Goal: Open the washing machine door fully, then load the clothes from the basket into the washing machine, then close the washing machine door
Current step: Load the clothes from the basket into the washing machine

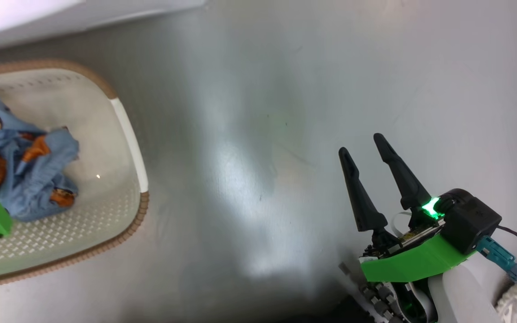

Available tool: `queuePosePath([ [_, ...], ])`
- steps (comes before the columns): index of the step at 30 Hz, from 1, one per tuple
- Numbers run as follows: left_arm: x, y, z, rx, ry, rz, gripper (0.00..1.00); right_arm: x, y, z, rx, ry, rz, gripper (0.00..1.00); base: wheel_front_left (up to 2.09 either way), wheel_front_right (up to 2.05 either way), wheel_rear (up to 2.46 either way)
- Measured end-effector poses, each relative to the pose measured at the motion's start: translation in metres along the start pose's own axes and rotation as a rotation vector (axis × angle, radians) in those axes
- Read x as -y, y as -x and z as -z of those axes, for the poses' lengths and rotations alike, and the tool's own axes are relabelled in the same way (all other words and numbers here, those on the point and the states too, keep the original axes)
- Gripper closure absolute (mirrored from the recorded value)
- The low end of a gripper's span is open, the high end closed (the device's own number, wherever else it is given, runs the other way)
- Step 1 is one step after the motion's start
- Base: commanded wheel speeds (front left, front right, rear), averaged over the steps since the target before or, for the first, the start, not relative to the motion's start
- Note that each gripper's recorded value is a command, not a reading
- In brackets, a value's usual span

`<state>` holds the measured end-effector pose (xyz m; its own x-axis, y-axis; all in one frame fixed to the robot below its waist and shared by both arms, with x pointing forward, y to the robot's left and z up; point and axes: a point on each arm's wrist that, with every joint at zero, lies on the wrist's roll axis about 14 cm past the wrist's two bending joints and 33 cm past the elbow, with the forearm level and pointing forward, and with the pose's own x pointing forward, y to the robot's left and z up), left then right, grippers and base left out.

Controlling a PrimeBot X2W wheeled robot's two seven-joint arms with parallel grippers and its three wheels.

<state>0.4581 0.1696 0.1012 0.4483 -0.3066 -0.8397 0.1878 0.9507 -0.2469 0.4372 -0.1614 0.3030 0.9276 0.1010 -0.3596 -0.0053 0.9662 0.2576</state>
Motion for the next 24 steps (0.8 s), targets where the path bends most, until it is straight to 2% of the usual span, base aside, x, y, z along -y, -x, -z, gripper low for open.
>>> queuePosePath([
  [13,0.030,0.058,-0.055,0.203,0.022,0.043,1.00,-0.017,0.010,-0.055,0.137,0.027,-0.041,0.00,0.00,0.00,0.00],
  [24,0.040,0.116,-0.082,0.379,0.052,0.024,1.00,-0.035,0.024,-0.092,0.227,0.031,-0.084,0.00,0.00,0.00,0.00],
])
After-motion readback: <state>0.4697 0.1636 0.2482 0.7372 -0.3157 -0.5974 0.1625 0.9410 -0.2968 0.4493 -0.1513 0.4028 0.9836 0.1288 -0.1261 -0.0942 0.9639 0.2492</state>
